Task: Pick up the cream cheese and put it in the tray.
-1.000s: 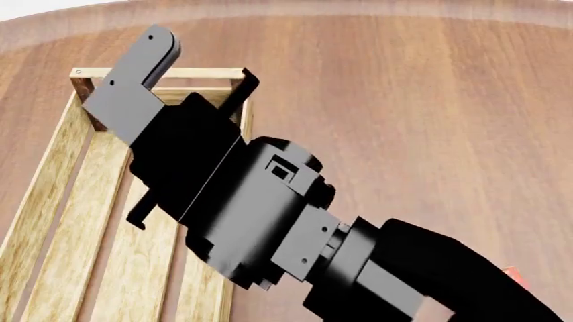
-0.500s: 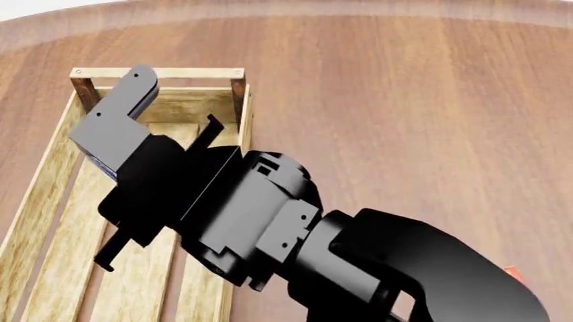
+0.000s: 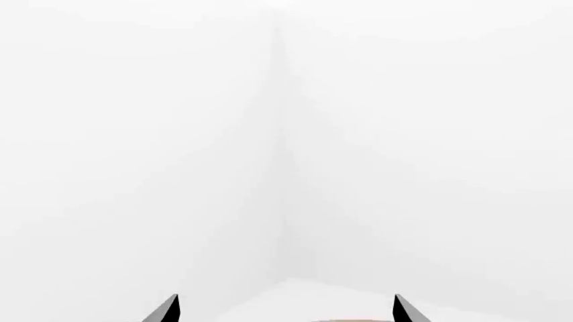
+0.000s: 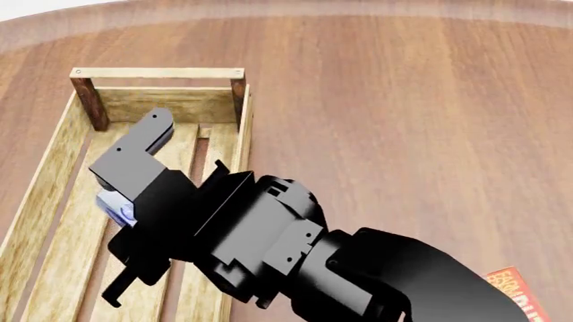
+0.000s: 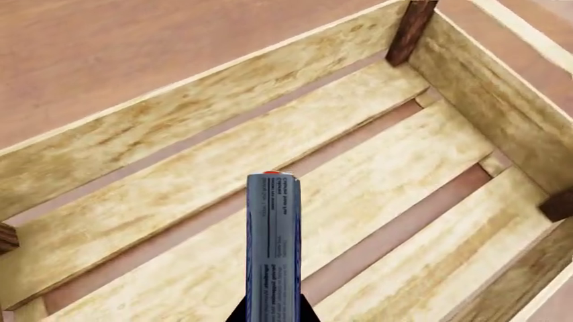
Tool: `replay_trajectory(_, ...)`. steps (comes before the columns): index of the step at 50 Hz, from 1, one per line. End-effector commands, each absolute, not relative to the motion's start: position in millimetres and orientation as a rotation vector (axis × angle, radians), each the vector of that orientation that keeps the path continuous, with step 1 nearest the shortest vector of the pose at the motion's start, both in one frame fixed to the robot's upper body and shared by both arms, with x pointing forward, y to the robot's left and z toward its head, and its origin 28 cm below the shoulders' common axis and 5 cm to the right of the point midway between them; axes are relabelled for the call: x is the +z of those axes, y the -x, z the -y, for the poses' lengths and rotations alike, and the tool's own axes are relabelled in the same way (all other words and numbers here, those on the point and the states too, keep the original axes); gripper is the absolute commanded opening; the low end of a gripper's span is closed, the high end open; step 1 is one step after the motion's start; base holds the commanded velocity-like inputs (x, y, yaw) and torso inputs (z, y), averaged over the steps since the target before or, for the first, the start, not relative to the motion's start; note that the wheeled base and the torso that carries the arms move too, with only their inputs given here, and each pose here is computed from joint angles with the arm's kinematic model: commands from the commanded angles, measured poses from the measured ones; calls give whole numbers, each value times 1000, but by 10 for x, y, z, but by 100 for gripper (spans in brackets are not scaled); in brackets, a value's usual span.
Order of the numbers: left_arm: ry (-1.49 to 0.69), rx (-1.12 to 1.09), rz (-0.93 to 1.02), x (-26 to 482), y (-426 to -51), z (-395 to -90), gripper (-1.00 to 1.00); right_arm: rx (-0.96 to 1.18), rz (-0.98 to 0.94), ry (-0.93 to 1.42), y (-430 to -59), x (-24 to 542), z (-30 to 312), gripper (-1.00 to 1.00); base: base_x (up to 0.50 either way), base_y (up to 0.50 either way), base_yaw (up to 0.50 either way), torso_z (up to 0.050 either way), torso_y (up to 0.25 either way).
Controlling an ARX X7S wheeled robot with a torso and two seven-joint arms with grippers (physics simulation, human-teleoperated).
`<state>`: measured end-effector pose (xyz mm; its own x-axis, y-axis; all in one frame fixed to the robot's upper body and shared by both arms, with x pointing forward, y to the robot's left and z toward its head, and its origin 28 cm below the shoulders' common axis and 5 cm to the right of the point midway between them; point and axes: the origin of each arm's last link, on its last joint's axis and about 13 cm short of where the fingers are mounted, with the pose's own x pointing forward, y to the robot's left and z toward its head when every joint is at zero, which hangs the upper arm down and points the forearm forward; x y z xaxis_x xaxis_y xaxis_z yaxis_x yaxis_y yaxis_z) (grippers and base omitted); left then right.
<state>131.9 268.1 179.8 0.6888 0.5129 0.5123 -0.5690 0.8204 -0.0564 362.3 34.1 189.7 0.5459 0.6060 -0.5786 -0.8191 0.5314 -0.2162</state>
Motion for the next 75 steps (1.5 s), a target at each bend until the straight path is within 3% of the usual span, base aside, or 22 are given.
replay_trajectory(1, -115, 611, 522, 1762, -1352, -2697, 100, 937, -508, 487, -3604, 1823, -342, -100, 0, 0, 0, 10, 0)
replay_trajectory(32, -107, 605, 490, 1688, -1400, -2722, 100, 932, -638, 671, -3592, 1717, -218, -100, 0, 0, 0, 0, 1)
replay_trajectory(75, -105, 602, 457, 1613, -1496, -2747, 100, 971, -702, 576, -3594, 1610, -181, -100, 0, 0, 0, 0, 0)
